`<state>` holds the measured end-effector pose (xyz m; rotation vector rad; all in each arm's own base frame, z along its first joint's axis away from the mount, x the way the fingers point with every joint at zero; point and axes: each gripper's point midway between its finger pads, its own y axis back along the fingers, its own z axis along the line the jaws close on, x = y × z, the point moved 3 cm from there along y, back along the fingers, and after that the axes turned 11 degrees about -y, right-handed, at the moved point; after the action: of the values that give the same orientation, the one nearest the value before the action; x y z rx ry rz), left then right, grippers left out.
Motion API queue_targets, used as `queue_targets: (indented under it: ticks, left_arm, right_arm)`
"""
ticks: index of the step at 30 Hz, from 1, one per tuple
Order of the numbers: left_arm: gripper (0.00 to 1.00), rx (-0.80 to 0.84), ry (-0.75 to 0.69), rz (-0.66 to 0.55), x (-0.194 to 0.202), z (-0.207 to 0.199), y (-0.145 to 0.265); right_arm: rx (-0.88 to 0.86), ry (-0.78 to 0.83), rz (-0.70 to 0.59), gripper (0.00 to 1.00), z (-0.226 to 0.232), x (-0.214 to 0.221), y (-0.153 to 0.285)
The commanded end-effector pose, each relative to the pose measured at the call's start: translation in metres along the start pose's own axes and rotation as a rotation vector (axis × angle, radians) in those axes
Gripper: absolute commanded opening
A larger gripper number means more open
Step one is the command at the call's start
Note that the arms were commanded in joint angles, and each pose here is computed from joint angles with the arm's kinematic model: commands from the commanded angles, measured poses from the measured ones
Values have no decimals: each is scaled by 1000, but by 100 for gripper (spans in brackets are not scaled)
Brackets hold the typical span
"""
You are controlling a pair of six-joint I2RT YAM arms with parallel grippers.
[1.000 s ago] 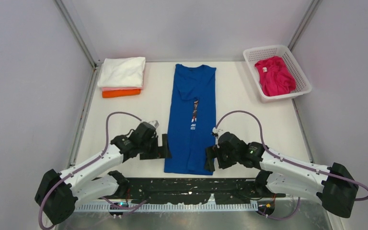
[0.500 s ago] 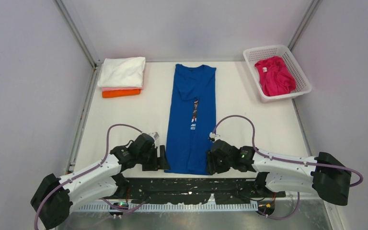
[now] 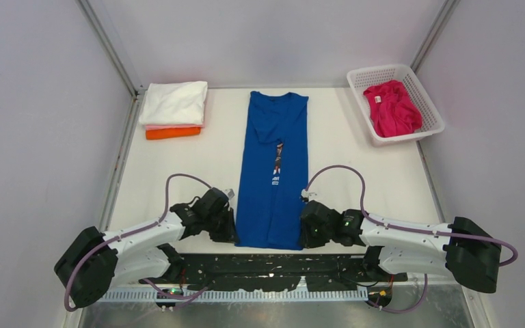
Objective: Fold and stack the t-shirts
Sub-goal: Grab the bottom of the folded rectangular tshirt with both arms, then fold the folded rectangular tshirt in 1/3 of the way
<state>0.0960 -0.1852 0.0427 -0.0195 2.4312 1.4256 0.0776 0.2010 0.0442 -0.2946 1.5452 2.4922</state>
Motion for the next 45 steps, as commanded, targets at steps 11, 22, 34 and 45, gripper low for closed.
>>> queue_targets:
  ticks: [11, 22, 34, 45]
  left_arm:
    - [0, 42, 19, -22, 13, 0, 6]
    - [0, 188, -24, -219, -35, -45, 34]
    - [0, 38, 71, -303, -148, -62, 38]
    - [0, -37, 154, -334, -237, -33, 37]
  right_arm:
    - [-81, 81, 53, 5, 1, 13, 14]
    - [-180, 112, -163, 5, 43, -35, 44]
    - [-183, 10, -297, 5, 51, -134, 52]
    - [-145, -99, -329, 5, 37, -220, 38]
